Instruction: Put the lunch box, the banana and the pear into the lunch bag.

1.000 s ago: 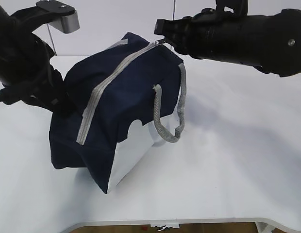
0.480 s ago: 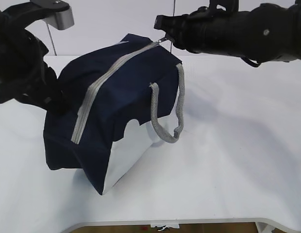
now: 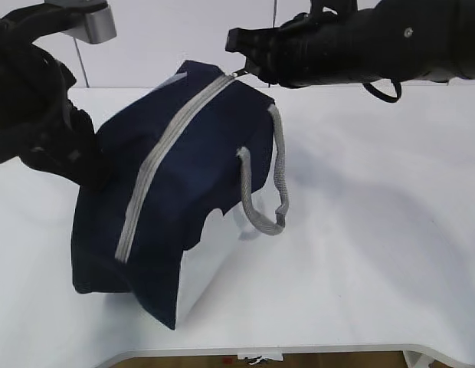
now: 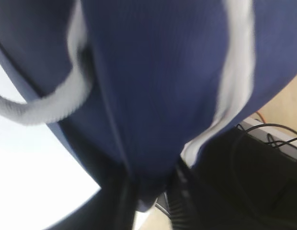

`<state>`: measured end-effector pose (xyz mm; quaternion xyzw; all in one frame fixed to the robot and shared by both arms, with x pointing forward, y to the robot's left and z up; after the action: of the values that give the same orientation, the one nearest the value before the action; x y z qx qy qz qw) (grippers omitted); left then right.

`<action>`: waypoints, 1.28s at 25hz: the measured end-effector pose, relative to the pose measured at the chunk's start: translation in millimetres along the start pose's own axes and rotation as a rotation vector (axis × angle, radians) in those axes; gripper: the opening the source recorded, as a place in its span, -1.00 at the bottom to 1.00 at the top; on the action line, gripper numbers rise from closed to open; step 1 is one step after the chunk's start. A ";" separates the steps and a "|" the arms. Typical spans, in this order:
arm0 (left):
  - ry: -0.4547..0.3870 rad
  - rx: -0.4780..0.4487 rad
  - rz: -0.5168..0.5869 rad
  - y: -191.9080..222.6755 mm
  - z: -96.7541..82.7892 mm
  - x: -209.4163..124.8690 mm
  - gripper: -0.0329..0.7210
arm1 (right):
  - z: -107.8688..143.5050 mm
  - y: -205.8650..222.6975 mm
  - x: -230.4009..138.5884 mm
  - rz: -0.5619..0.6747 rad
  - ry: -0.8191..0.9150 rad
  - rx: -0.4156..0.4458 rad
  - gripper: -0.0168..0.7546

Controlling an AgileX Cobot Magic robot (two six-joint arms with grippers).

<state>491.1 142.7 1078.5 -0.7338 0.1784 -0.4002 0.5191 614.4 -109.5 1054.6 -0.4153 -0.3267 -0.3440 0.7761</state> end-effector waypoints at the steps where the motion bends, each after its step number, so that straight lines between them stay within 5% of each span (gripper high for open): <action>1: -0.012 -0.001 -0.002 -0.5 -0.3 0.0 -0.30 | 3.6 -0.4 0.9 0.007 -0.002 0.006 -0.95; 6: -0.084 0.000 -0.022 -9.1 -3.2 1.1 0.10 | 11.4 -1.7 -0.4 0.057 -0.009 0.013 -0.95; 14: -0.126 0.029 -0.159 -37.2 -1.8 31.4 0.16 | 15.5 -2.1 -5.4 0.092 -0.015 0.016 -0.95; 24: -0.159 -0.011 -0.118 2.0 20.5 66.1 0.14 | 15.8 -2.2 -6.1 0.097 -0.016 0.016 -0.95; 27: -0.161 -0.014 -0.113 6.1 22.6 68.7 -0.14 | 15.8 -2.2 -6.1 0.097 -0.016 0.016 -0.95; 30: -0.150 -0.011 -0.108 6.7 23.1 68.4 -0.70 | 16.0 -2.2 -5.8 0.096 -0.016 0.017 -0.95; 32: -0.129 -0.012 -0.104 6.8 22.9 68.0 -0.87 | 16.1 -2.3 -5.5 0.095 -0.016 0.017 -0.95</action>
<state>551.8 108.1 1096.5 -0.7694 0.1085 -0.3777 0.5036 605.9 -94.9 1058.3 -0.4265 -0.3157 -0.3006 0.7925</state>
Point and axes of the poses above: a point on each arm's last joint axis where the gripper is mounted, y pointing out along that axis toward the gripper, z along the wrist's bending axis when the last joint is at zero, x = y × z, the point moved 1 cm from there along y, pointing out along that axis toward the gripper, and after that the axes turned 4 degrees about y, right-handed, at the moved point
